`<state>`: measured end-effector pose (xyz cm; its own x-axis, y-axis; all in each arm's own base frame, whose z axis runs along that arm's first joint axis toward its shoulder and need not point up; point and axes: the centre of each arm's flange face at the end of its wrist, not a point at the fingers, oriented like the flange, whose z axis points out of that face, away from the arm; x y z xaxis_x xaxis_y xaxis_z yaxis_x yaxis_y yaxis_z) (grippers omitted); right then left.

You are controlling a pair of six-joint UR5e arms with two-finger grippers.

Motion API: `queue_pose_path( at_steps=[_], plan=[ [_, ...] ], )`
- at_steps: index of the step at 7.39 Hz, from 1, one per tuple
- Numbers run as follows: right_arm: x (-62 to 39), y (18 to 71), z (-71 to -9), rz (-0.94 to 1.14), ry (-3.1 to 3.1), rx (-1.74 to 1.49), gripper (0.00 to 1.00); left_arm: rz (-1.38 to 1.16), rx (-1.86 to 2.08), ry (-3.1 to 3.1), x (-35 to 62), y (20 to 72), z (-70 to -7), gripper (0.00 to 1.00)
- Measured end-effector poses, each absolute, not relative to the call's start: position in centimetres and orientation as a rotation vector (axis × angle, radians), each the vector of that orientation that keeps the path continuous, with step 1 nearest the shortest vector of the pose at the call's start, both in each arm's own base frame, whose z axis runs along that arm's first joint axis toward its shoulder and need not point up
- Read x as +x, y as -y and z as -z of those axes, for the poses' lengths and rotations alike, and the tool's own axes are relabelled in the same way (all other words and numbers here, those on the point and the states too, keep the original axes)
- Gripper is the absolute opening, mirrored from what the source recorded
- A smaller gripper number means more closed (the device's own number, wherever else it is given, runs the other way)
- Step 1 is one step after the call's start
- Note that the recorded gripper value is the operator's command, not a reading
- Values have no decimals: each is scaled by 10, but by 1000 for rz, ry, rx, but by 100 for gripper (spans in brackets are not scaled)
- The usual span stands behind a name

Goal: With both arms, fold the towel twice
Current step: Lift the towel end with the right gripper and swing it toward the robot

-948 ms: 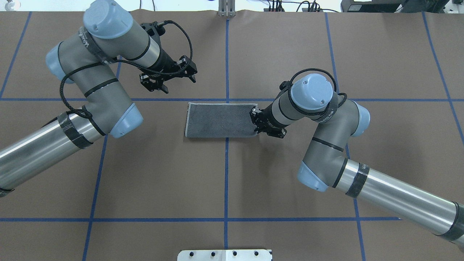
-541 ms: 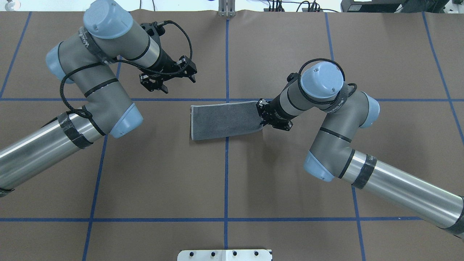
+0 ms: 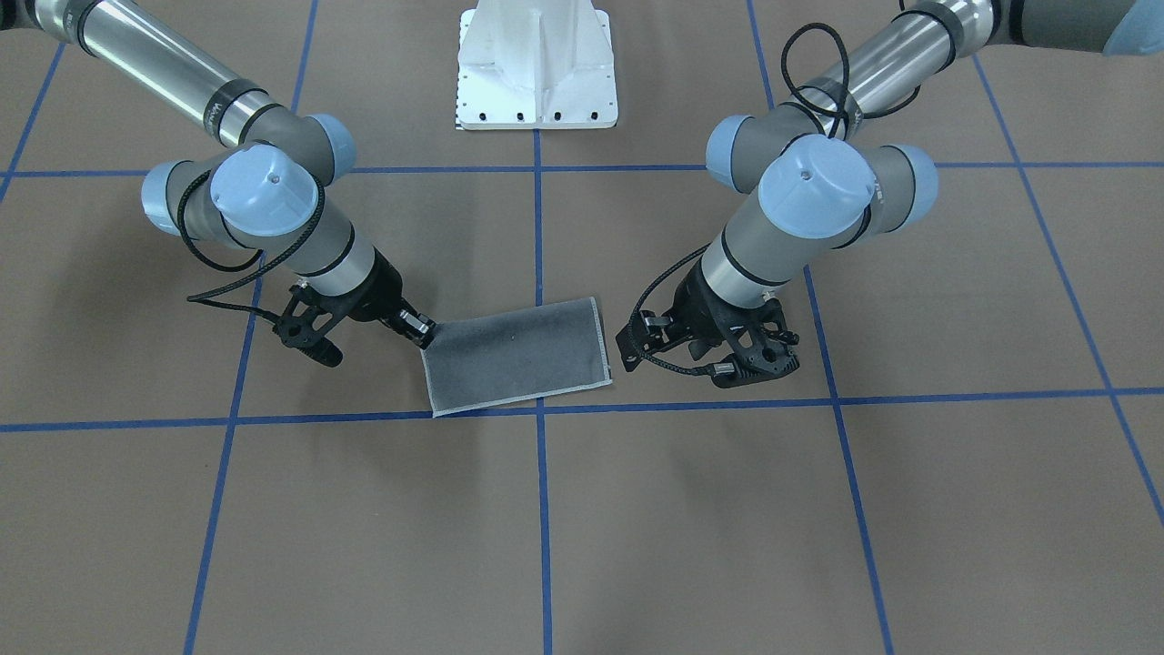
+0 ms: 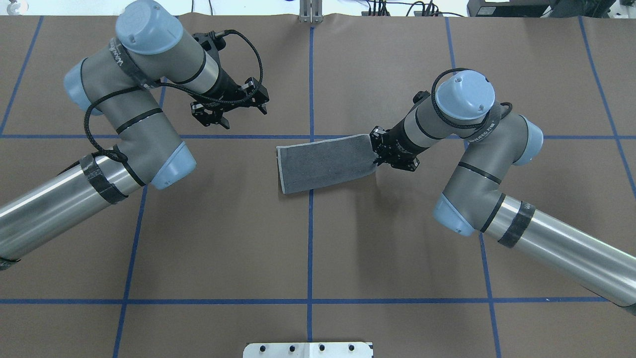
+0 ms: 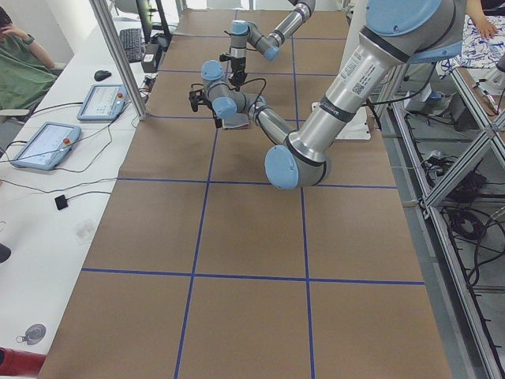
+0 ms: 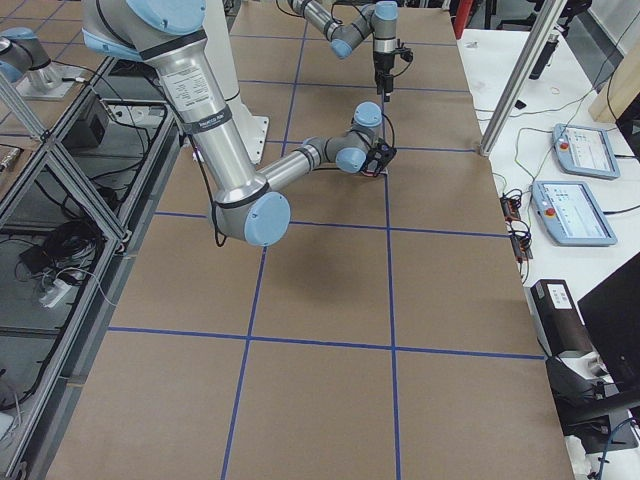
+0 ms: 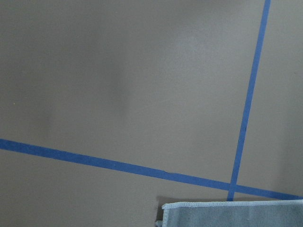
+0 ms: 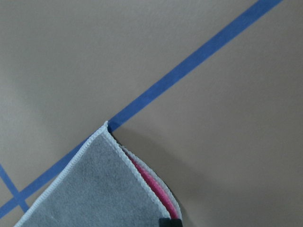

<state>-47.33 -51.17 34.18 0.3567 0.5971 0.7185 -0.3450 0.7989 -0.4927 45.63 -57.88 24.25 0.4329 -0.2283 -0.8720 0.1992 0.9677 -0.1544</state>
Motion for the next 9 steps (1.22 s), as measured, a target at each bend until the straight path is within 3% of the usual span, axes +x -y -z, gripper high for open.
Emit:
queue_pose_path(
  at_steps=[3, 9],
  plan=[
    [-471, 483, -321, -538, 1076, -377, 0, 268, -26, -1090, 455, 580, -243, 99],
    [-559, 378, -210, -442, 1153, -536, 0, 264, -8, -1085, 447, 588, -246, 99]
  ],
)
